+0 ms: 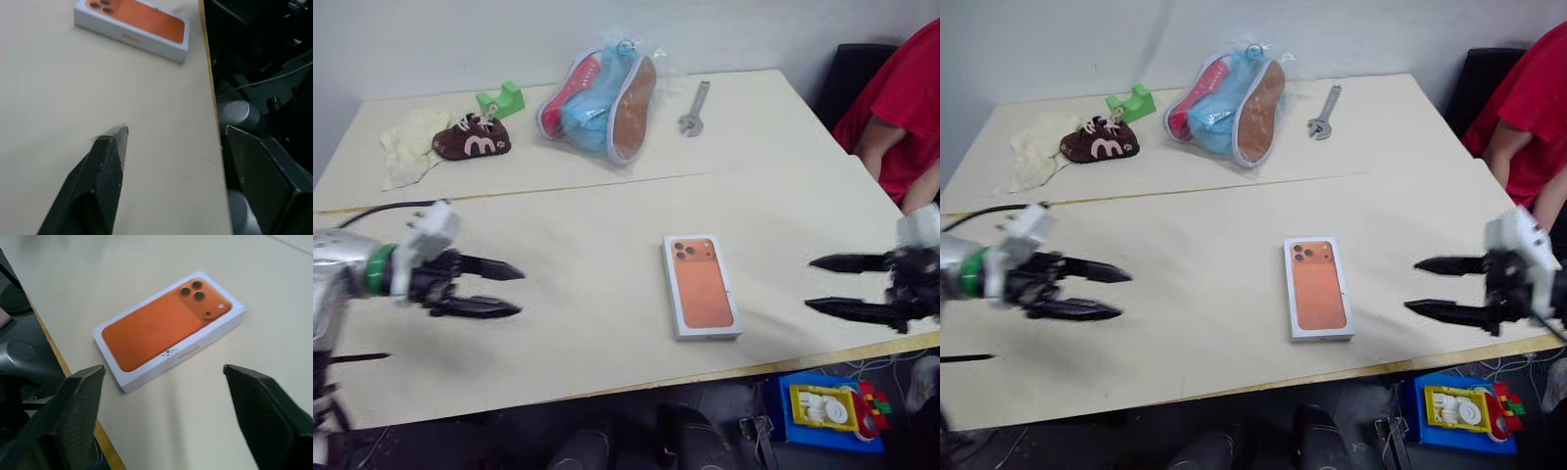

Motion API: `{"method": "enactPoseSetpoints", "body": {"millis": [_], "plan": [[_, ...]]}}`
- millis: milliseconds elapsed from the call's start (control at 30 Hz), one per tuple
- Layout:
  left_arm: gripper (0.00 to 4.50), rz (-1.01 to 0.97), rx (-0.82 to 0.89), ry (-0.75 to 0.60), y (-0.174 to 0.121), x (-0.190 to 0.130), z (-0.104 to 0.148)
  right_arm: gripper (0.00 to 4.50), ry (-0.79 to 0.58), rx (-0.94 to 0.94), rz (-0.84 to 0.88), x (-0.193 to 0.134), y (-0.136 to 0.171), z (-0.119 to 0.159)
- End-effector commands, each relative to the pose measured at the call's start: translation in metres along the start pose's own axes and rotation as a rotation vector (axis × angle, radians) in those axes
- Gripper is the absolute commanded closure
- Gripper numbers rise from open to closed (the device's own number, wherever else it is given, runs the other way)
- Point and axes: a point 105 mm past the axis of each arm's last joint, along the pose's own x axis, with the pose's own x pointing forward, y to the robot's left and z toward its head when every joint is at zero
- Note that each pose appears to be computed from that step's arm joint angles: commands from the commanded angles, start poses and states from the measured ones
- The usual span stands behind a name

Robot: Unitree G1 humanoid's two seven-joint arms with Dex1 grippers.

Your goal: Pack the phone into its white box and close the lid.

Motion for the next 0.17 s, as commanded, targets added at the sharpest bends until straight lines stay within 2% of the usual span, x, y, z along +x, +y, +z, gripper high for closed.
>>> {"method": "enactPoseSetpoints", "body": {"millis": [33, 167], "plan": [[0.5, 0.02, 0.036, -0.016, -0.0188, -0.0087, 0.0119, 0.04, -0.013, -0.063, 0.008, -0.0076, -0.0077, 0.0124], [0.5, 0.027, 0.048, -0.048, -0.0244, -0.0058, 0.0121, 0.04, -0.018, -0.097, 0.013, 0.0006, -0.0126, 0.0122]]}}
